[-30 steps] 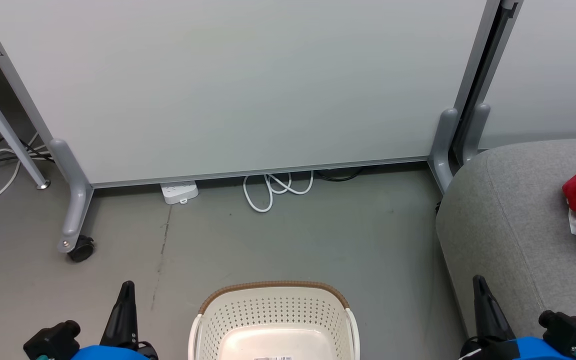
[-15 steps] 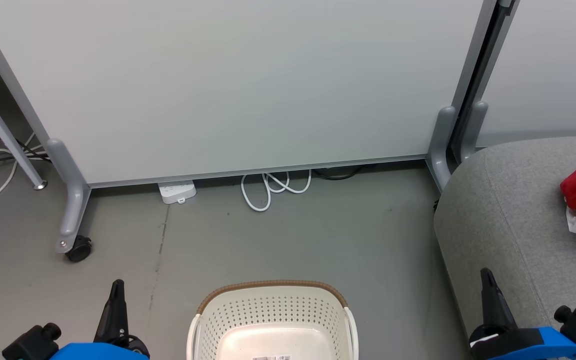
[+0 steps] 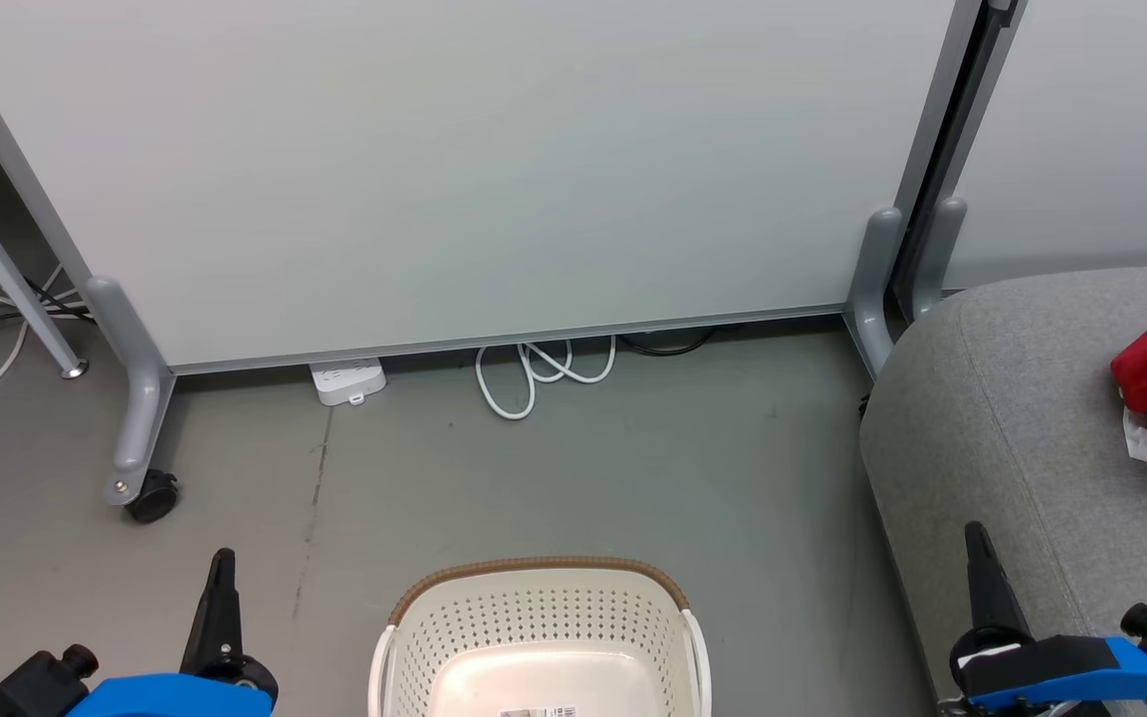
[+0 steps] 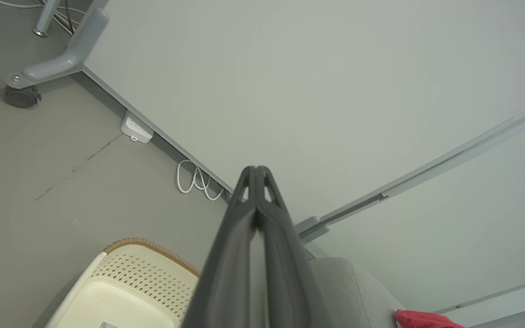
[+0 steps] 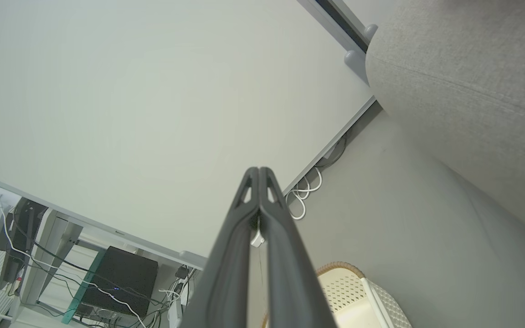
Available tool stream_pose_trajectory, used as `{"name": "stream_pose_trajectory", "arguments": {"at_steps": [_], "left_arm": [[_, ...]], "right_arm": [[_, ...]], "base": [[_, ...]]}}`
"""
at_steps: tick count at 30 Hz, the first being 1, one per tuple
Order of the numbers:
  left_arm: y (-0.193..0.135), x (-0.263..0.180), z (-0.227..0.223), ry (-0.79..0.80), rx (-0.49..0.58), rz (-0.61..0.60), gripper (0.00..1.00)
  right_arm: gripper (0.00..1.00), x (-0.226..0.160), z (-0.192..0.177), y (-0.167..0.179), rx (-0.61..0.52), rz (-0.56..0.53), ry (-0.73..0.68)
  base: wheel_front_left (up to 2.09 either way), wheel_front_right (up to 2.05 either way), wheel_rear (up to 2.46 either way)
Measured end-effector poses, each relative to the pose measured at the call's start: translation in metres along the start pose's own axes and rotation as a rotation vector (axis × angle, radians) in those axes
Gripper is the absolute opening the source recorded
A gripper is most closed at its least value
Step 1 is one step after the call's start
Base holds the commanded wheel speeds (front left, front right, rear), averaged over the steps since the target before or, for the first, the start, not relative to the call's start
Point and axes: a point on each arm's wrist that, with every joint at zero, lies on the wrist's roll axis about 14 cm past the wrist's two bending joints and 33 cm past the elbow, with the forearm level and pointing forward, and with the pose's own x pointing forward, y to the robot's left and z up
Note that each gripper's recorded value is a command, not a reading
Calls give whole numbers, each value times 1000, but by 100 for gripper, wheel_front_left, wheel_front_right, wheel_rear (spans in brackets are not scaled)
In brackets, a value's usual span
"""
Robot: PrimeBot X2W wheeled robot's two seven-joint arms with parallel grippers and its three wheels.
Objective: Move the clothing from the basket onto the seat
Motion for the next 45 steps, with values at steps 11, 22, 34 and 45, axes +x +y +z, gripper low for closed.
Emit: {"name": "stream_pose_trajectory", "arguments": {"at_steps": [11,22,34,45], "left_arm": [[-1,3,3,2,-127,-2,0],[-4,5,5,6,-240,-10,0],[-8,9,8,9,-352,-25,0],[-11,11,10,13,-444,-38,0]], "right_arm": [[0,2,4,-1,130,-6,-4],[0,4,8,0,250,-4,-7],[0,7,13,2,367,6,-13],[0,8,18,3,464,16,-17]], "base": [[0,0,0],[0,0,0],[0,0,0],[0,0,0]]}}
